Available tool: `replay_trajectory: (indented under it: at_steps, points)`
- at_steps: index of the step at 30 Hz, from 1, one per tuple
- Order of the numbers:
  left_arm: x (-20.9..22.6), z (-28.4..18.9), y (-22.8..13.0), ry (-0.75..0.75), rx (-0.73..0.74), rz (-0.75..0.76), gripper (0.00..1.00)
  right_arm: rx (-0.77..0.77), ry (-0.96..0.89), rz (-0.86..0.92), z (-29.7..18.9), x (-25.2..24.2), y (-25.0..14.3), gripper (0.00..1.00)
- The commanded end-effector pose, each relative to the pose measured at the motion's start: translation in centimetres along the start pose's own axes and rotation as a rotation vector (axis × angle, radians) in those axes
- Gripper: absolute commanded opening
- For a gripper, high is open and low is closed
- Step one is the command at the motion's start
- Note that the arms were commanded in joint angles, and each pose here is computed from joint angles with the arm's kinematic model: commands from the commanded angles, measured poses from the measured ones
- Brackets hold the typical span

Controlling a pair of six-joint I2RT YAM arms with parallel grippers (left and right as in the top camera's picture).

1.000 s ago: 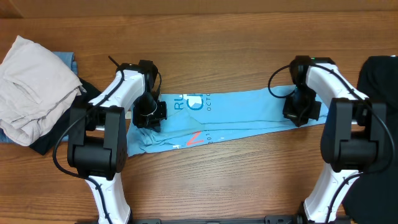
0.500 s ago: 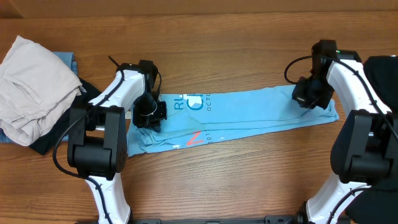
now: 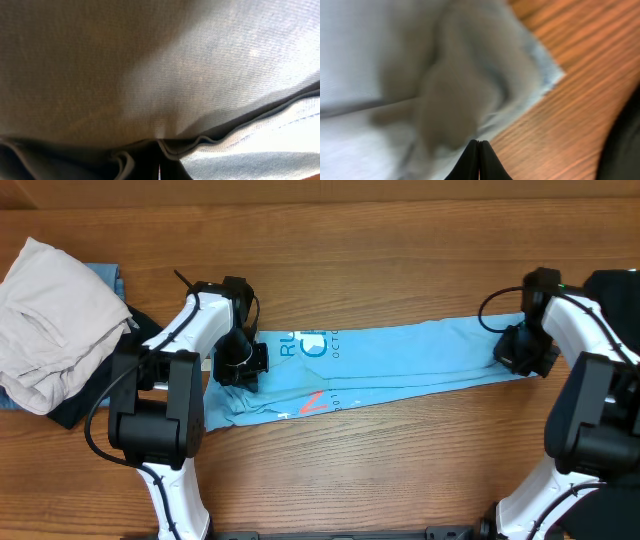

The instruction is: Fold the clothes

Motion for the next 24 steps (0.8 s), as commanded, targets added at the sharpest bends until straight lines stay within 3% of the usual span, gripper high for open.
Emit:
replay_trajectory:
  at_steps: [1, 6, 10, 17, 24]
  points:
    - [1.2, 0.6, -0.1, 0.087, 0.009, -0.017, 0.05, 0.022, 0.049, 0.051, -0.3, -0.8, 0.6, 0.04]
    - [1.2, 0.6, -0.1, 0.086, 0.005, -0.017, 0.05, 0.060, 0.238, 0.002, -4.2, 1.3, 0.4, 0.04]
    - [1.2, 0.6, -0.1, 0.086, 0.004, -0.017, 0.06, 0.079, 0.337, -0.029, -4.1, 3.2, -0.3, 0.04]
    - [1.2, 0.6, 0.0, 0.087, 0.003, -0.017, 0.06, 0.009, 0.281, -0.036, 0.7, 3.2, -1.4, 0.04]
    - [1.2, 0.6, -0.1, 0.087, 0.006, -0.017, 0.06, -0.031, 0.157, 0.010, 0.7, 0.8, -0.3, 0.04]
Point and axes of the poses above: each gripper's point midway between its finger pads, its own z axis out along the fingers, its own x axis along the line the jaws close on, y = z × x, the point moved 8 cm from there along -z, back along the fingers, and after that the axes turned 13 degrees about z, right-handed, at the moved point
